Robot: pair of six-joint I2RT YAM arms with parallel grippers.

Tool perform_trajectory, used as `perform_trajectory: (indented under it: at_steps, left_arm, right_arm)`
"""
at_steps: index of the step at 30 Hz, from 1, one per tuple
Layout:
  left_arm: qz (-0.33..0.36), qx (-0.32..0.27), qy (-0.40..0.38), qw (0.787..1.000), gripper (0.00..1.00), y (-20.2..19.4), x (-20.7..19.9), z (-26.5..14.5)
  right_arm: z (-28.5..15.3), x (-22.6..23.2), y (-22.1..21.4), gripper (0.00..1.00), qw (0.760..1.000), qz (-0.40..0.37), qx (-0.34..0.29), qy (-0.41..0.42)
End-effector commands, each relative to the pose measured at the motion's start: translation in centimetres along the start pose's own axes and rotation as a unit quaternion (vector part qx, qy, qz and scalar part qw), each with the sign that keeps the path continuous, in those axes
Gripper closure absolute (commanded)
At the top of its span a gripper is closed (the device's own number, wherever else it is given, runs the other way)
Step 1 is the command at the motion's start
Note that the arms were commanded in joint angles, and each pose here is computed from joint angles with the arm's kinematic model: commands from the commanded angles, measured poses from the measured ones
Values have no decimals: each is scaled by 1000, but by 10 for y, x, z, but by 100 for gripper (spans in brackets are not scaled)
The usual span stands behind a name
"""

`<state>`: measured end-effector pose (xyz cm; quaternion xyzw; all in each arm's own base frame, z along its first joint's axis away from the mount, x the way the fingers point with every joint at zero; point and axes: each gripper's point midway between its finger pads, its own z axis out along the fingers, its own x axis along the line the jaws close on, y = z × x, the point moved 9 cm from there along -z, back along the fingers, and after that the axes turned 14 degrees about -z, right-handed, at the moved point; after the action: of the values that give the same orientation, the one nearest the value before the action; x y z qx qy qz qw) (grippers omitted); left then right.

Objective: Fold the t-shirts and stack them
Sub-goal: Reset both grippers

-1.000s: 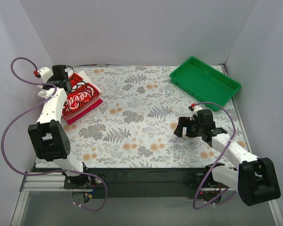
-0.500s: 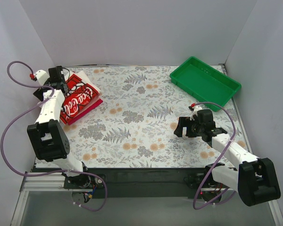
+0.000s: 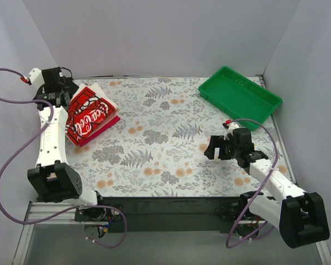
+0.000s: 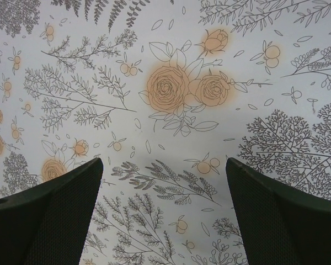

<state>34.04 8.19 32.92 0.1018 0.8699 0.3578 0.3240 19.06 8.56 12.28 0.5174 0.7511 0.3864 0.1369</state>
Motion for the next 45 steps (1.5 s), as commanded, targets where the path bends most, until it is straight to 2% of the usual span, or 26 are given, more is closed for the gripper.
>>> perform_trajectory:
  at_steps: [1, 3, 6, 8, 9, 11, 16, 19, 24, 28, 31, 37, 45]
  left_arm:
    - [-46, 68, -68, 994, 8, -7, -5, -25]
    - [-50, 113, -96, 988, 8, -23, -4, -34]
    - [-45, 109, -137, 983, 7, -43, -9, -63]
    - [-22, 130, -172, 976, 7, -80, -12, -80]
    - [-28, 132, -196, 971, 7, -84, -12, -94]
    - [-13, 160, -217, 963, 7, -116, -6, -106]
    - [16, 191, -239, 952, 6, -172, 16, -126]
    - [59, 225, -245, 941, 6, -212, 32, -138]
    - [100, 233, -244, 936, 6, -248, 64, -143]
    - [97, 252, -257, 928, 6, -262, 85, -142]
    - [85, 248, -253, 931, 6, -268, 96, -137]
    - [81, 240, -241, 937, 5, -267, 102, -134]
    - [76, 228, -246, 939, 3, -262, 104, -134]
  right_arm:
    - [-5, -1, 9, 2, 999, -3, -33, -13]
    - [-10, -1, 14, 2, 999, -3, -48, -18]
    - [-16, 2, 19, 2, 998, -5, -62, -16]
    - [-21, 4, 23, 2, 997, -7, -73, -13]
    - [-23, 4, 23, 2, 997, -7, -73, -14]
    - [-29, 4, 26, 2, 996, 1, -81, -25]
    - [-42, 10, 27, 2, 994, -6, -111, -13]
    - [-48, 13, 24, 2, 992, -2, -126, -11]
    - [-51, 14, 8, 2, 990, 10, -140, -8]
    - [-48, 14, -4, 2, 990, 16, -137, -5]
    - [-43, 13, -16, 2, 992, 26, -123, -6]
    - [-36, 11, -31, 2, 994, 32, -104, -7]
    - [-36, 9, -34, 2, 993, 31, -110, -16]
